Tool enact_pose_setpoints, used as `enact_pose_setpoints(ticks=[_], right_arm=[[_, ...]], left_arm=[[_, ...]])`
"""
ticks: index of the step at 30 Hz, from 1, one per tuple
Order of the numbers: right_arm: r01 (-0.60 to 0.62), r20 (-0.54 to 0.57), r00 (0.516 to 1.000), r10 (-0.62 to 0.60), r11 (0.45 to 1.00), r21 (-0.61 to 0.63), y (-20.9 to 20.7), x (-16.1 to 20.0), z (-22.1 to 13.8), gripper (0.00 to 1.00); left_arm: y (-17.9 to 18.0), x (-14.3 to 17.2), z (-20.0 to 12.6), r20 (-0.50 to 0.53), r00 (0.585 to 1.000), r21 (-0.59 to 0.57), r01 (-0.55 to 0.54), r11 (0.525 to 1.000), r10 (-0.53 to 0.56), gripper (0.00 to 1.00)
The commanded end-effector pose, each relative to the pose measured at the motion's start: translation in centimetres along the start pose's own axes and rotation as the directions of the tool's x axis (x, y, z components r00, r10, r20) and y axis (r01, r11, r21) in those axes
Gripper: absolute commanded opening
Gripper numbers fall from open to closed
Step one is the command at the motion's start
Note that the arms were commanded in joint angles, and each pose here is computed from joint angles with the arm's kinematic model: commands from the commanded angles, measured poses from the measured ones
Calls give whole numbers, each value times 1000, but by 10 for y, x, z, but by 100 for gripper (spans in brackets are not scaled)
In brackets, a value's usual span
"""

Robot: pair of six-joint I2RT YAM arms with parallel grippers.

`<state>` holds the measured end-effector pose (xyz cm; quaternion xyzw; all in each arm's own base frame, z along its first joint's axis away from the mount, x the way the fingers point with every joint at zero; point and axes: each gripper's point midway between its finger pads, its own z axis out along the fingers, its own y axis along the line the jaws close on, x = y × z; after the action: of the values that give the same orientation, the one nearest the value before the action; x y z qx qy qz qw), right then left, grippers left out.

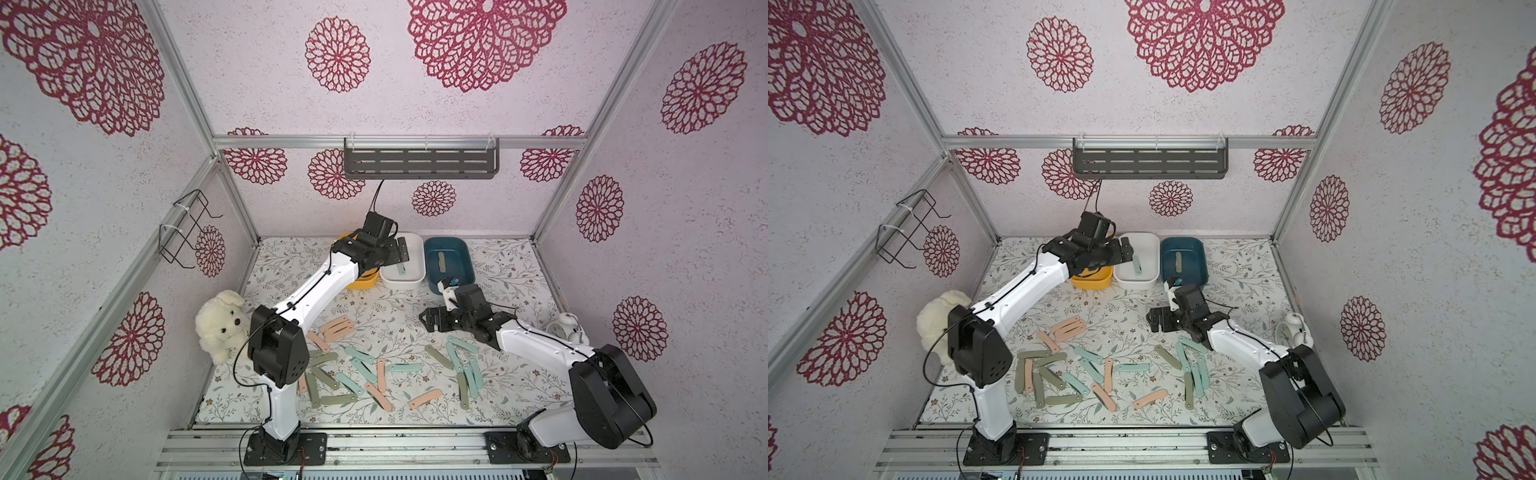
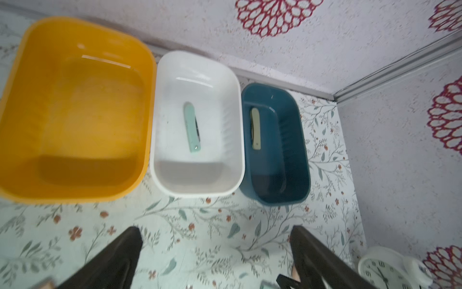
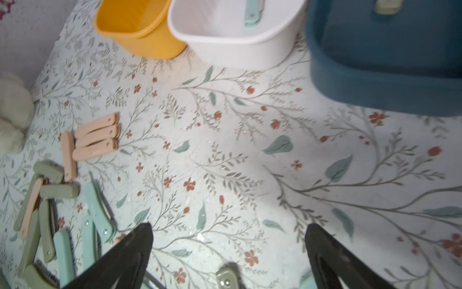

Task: Place the fruit knives into the storage box by color
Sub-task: Pick up the fruit knife from the center of the board.

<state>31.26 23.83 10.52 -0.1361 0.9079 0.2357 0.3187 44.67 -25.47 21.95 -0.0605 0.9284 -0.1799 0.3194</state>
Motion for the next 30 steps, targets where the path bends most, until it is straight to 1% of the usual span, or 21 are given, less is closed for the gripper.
enact_pose_setpoints(ticks=[1, 6, 10, 13, 17, 22, 30], right_arm=[[43, 11, 999, -43, 999, -9, 20, 8, 4, 99], [102, -27, 994, -103, 995, -21, 44, 29, 18, 99], [131, -63, 989, -133, 991, -34, 58, 39, 31, 99], [139, -79, 987, -142, 989, -49, 67, 42, 38, 99], [140, -81, 986, -144, 989, -52, 71, 40, 41, 99], [130, -91, 987, -134, 990, -54, 70, 43, 42, 99], [122, -94, 987, -126, 991, -55, 69, 45, 42, 99]], left_arm=[[49, 67, -2, -189, 981, -146, 20, 989, -47, 97], [99, 114, -20, -265, 962, -256, 1, 967, -71, 97], [145, 135, -22, -309, 946, -345, -15, 939, -99, 97], [169, 148, -17, -331, 933, -360, 14, 933, -142, 97], [183, 159, -10, -350, 925, -371, 9, 929, -149, 97], [198, 170, 8, -382, 910, -387, -2, 922, -158, 97], [207, 169, 23, -393, 908, -407, -28, 913, -147, 97]])
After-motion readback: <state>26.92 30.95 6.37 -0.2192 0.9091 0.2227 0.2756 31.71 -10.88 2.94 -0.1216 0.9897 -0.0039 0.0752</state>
